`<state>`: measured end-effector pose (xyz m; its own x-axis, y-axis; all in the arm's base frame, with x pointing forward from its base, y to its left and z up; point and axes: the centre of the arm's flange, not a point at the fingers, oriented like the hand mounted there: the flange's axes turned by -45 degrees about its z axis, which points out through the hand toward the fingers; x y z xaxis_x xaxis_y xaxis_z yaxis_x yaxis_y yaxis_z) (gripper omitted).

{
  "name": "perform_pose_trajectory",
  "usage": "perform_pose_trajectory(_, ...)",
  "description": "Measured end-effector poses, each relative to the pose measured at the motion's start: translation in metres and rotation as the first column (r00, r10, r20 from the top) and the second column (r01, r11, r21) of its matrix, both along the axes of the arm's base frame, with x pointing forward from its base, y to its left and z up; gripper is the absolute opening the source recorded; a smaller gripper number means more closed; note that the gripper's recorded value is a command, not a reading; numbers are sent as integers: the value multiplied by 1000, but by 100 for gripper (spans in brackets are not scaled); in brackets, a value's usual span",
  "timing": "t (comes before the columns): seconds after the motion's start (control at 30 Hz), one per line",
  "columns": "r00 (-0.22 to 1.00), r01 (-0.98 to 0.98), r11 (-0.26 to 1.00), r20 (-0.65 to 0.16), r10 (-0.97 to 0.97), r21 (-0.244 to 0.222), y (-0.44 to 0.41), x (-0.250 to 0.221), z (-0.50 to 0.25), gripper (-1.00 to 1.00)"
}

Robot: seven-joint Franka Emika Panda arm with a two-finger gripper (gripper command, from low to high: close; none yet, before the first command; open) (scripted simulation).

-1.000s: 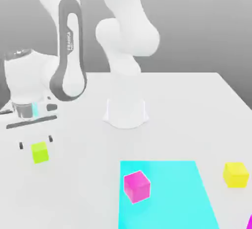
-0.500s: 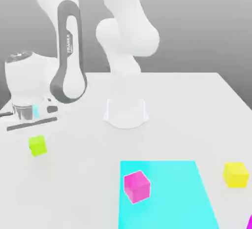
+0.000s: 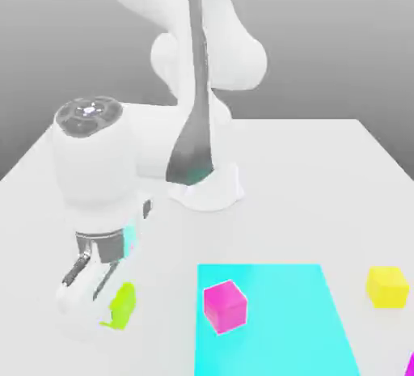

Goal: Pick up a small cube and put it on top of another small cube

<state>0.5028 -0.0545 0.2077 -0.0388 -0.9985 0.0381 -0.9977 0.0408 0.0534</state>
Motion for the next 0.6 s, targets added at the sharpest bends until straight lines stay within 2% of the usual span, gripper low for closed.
perform_pose_trajectory(0.1, 982, -187, 982, -3, 187, 6, 74, 23, 4, -100)
perform_pose_trajectory(0.23, 921, -390, 921, 7, 390, 17, 174, 32, 12, -100)
perform_pose_trajectory(0.4, 802, -598, 801, 36, 597, 30, 299, 14, 24, -100)
perform_pose_trajectory(0.5, 734, -679, 733, 54, 677, 36, 359, 1, -14, -100)
perform_pose_trajectory(0.53, 726, -687, 726, 56, 685, 36, 365, -1, -23, 100)
perform_pose_trajectory(0.6, 726, -687, 725, 56, 685, 36, 365, -1, -23, 100)
